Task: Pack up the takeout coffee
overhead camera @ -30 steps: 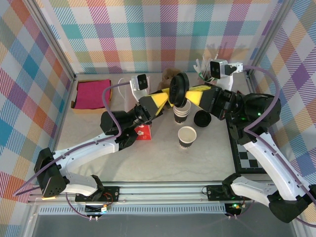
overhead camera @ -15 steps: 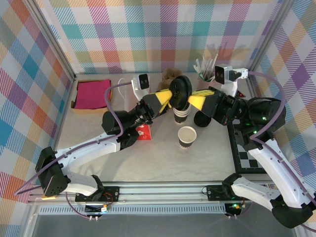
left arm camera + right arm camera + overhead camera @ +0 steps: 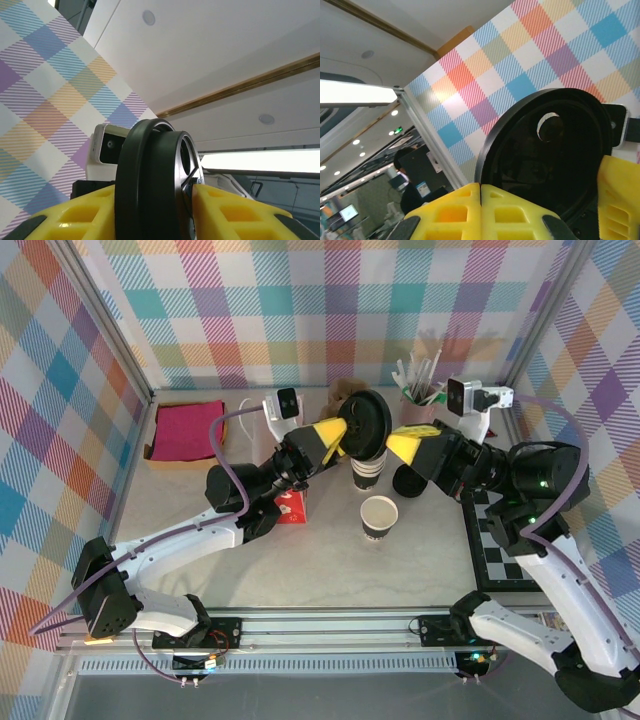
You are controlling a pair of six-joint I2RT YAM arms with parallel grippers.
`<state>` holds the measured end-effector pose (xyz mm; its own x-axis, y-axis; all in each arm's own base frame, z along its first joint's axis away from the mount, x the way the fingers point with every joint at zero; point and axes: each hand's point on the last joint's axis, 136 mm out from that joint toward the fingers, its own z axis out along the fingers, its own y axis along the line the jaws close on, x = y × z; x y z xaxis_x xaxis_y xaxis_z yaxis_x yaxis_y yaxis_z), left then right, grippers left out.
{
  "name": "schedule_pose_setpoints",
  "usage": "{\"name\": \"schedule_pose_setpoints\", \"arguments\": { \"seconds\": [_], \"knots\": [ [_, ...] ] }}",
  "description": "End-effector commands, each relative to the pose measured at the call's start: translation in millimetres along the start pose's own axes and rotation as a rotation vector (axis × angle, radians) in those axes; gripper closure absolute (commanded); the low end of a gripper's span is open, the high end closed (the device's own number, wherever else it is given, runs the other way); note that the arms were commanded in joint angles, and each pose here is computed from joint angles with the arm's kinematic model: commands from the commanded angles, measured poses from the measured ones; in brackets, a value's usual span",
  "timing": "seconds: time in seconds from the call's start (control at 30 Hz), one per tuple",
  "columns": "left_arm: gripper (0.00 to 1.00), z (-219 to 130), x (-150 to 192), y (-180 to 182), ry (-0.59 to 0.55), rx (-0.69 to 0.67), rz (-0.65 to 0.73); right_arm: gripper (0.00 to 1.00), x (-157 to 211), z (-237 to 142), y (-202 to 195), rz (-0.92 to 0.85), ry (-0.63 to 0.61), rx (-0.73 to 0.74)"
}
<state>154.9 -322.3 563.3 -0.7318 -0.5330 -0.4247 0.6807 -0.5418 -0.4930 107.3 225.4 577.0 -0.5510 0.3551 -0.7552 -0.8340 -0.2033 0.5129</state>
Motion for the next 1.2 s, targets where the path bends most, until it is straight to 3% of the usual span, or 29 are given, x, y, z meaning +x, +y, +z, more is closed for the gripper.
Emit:
{"name": "schedule_pose_setpoints", "arguments": {
  "seconds": [0.0,0.17,0.4,0.6,0.83,1.07,1.17],
  "knots": [
    [0.62,0.8,-5.4,-22.9,-0.012,0.074,0.036,0.91,3.2,-2.9,-20.4,0.009,-0.013,0.093],
    [0.63,-0.1,-6.5,-20.2,-0.018,0.067,0.036,0.88,3.3,-4.8,-24.5,0.008,-0.019,0.123],
    [0.63,-2.0,-8.3,-15.3,-0.022,0.053,0.039,0.71,4.1,-7.3,-28.7,-0.001,-0.019,0.161],
    [0.63,-5.4,-10.2,-10.3,-0.029,0.036,0.04,0.66,4.2,-12.1,-25.9,-0.032,-0.02,0.191],
    [0.63,-9.1,-11.6,0.0,-0.034,0.011,0.036,0.52,5.2,-19.7,-22.6,-0.07,-0.018,0.241],
    [0.64,-15.7,-11.0,15.7,-0.043,-0.028,0.025,0.51,7.0,-27.9,-26.2,-0.09,-0.025,0.299],
    [0.65,-17.7,-10.4,22.9,-0.049,-0.044,0.014,0.59,11.5,-27.6,-38.9,-0.048,-0.021,0.32]
  ]
}}
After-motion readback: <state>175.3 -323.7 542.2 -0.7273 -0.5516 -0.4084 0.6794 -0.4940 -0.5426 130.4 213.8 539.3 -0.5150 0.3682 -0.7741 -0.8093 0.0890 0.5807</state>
